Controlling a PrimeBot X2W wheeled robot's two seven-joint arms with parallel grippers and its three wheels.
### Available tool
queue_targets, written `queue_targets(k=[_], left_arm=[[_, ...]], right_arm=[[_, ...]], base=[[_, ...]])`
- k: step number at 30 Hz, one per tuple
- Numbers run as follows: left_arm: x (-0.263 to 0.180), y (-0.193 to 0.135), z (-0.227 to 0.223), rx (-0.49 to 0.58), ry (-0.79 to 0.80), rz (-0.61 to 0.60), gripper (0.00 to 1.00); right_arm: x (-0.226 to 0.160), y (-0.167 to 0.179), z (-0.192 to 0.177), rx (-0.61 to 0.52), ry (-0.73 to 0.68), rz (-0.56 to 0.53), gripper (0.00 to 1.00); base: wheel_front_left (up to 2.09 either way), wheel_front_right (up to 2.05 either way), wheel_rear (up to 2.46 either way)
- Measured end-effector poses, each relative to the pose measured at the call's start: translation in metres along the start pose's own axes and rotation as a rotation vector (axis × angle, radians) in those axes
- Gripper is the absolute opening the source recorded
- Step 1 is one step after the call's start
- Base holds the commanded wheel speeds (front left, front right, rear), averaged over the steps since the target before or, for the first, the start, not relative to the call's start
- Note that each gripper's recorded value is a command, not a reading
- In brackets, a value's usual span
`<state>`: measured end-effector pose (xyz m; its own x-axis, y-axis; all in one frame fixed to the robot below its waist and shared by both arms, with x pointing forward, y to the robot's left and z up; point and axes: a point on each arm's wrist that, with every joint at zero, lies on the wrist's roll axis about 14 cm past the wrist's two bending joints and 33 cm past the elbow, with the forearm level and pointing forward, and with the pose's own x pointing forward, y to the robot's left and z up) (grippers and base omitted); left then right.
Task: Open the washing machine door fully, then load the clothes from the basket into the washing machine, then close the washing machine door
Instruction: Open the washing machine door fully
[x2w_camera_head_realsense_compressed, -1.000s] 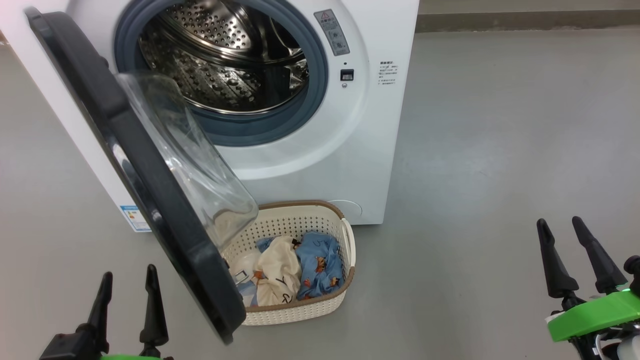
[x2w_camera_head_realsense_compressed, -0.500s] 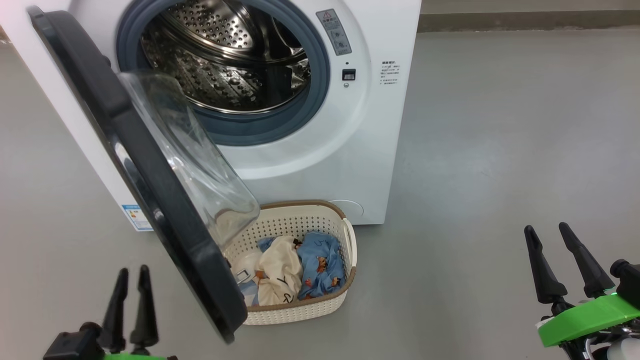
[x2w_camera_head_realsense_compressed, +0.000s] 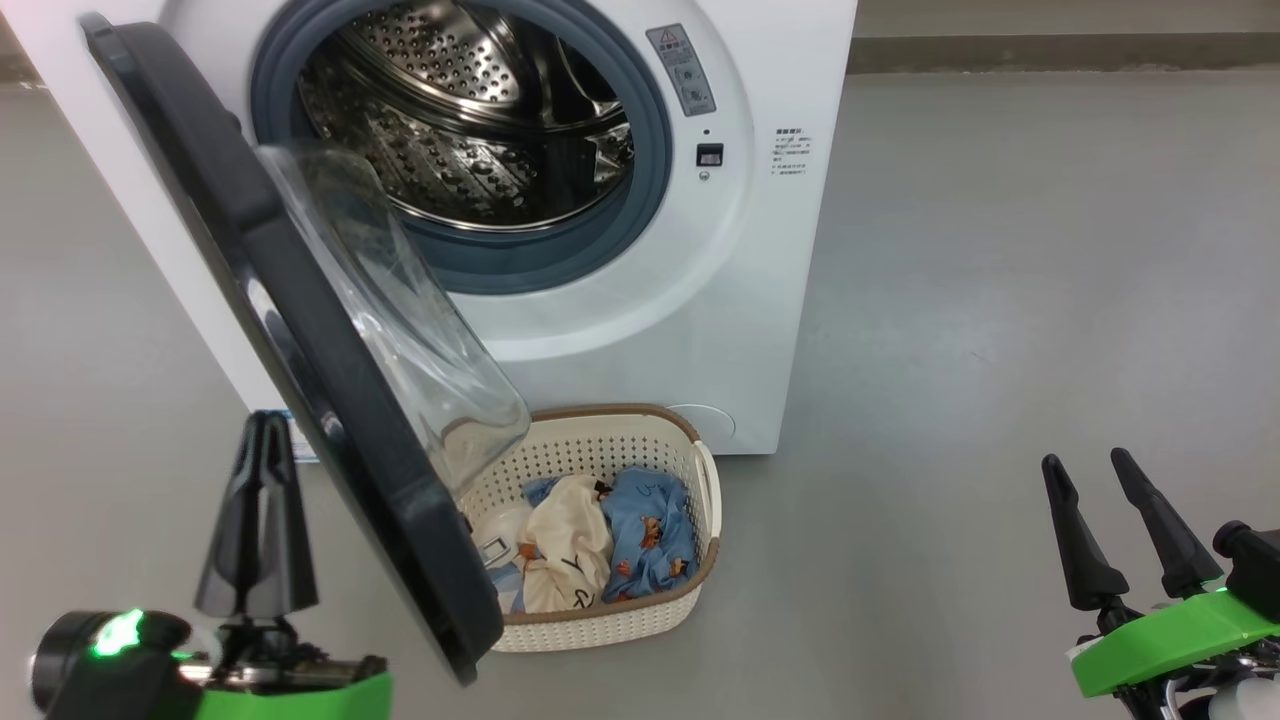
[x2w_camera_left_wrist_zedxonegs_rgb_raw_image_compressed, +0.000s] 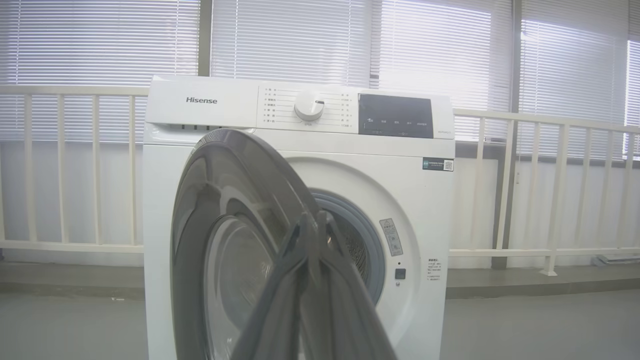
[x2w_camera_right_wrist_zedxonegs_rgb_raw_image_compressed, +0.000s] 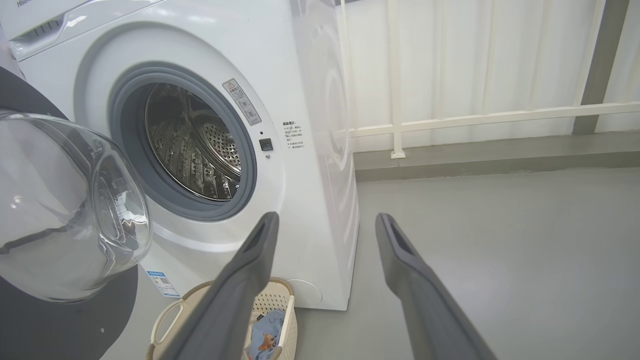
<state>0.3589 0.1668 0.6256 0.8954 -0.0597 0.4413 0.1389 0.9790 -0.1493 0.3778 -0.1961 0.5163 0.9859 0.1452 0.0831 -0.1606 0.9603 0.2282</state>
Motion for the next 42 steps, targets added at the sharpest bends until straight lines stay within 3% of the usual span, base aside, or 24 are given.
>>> queue_targets(k=[5,14,26,36,42], left_arm=[[0.003,-0.045,0.017,-0.03,-0.046,-0.13,0.0],[-0.022,-0.096,-0.027,-0.159,0.155,-0.257,0.0],[-0.044,-0.088,-0.097,-0.225,0.383,-0.207,0.0],[-0.029,-0.082,-0.103,-0.256,0.37,-0.182,0.0],[-0.032,-0.063,-0.111,-0.277,0.388,-0.096,0.0]], right_arm=[[0.0,0.001,0.0,0.002,0.001,0.001,1.0],[-0.001,0.001,-0.004,0.01,0.01,-0.003,1.0],[-0.005,0.002,-0.009,0.015,0.022,-0.004,1.0],[-0.006,0.002,-0.01,0.021,0.024,-0.01,1.0],[-0.005,0.003,-0.013,0.022,0.032,-0.006,1.0]], base=[[0.0,0.0,0.0],[0.0,0.0,0.0],[0.0,0.0,0.0],[0.0,0.0,0.0],[0.0,0.0,0.0]])
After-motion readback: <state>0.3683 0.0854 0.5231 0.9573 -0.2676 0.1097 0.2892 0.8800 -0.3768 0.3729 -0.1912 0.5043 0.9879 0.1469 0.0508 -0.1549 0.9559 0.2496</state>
